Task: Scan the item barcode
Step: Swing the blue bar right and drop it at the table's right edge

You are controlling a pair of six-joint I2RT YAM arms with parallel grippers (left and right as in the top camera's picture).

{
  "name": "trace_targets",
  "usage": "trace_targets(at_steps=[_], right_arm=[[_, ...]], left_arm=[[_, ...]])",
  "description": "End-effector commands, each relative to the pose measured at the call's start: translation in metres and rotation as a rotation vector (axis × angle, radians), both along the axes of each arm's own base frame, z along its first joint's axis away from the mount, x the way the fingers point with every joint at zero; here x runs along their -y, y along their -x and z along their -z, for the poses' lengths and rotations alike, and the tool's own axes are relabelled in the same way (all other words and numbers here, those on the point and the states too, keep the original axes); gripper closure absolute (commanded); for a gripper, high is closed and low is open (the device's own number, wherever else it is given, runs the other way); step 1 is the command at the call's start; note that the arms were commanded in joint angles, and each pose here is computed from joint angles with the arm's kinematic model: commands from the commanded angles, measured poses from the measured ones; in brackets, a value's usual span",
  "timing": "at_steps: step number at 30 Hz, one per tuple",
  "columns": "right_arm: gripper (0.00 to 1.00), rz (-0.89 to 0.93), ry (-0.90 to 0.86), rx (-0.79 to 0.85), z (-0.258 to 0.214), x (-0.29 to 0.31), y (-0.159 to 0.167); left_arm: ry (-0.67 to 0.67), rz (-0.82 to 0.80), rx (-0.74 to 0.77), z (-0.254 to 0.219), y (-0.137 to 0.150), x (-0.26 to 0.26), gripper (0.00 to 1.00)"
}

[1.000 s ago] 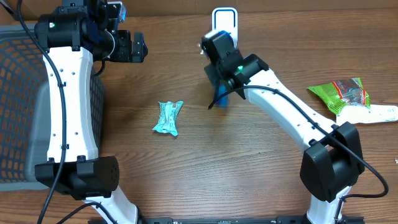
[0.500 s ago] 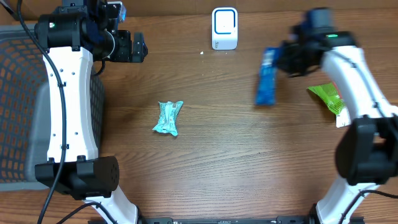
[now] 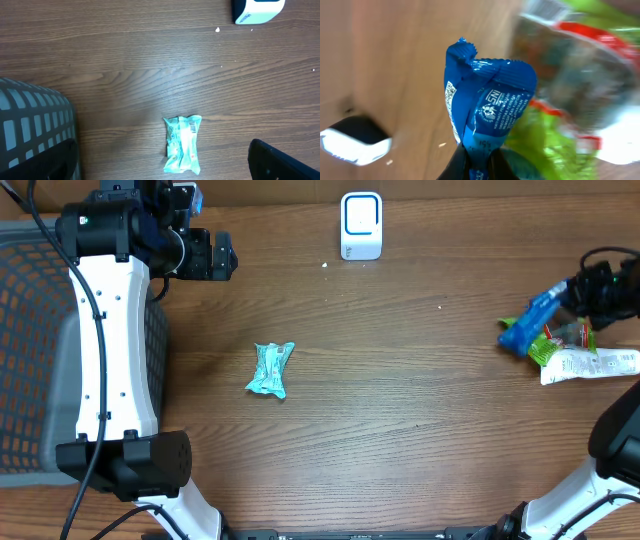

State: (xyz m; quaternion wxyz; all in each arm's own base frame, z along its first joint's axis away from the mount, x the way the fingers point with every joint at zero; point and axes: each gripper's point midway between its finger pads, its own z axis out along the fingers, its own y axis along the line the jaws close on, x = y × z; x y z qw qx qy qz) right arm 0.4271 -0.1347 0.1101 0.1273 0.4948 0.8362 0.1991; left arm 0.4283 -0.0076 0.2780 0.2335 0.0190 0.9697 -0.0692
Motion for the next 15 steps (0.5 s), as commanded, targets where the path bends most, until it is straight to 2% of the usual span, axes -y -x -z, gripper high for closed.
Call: trace_targets(at_steps=[1, 3, 4, 5, 8, 12, 15], right_arm=[[0.91, 0.077, 0.14, -0.044, -0.002, 0.029, 0.014], [0.71, 0.096, 0.191, -0.068, -0.001, 0.04, 0.019], [0.39, 0.09, 0.196, -0.068, -0.001, 0.041, 0.019], [0.14, 0.074, 0.196, -0.067, 0.0, 0.04, 0.02], [0.0, -0.013, 0.144, 0.002, -0.01, 0.026, 0.01], [0.0, -0.077, 0.113, 0.107, -0.039, 0.013, -0.006], [0.0, -0.223, 0.128, 0.228, -0.071, -0.009, -0.02]], left_arm=[[0.011, -0.002, -0.005, 0.002, -0.001, 0.0, 0.0], [0.012, -0.002, -0.005, 0.002, -0.001, 0.0, 0.0], [0.011, -0.001, -0.005, 0.002, -0.001, 0.0, 0.0], [0.011, -0.001, -0.005, 0.002, -0.001, 0.0, 0.0], [0.011, -0.001, -0.005, 0.002, -0.001, 0.0, 0.0], [0.011, -0.002, -0.005, 0.002, -0.001, 0.0, 0.0], [0.011, -0.002, -0.005, 0.002, -0.001, 0.0, 0.0]])
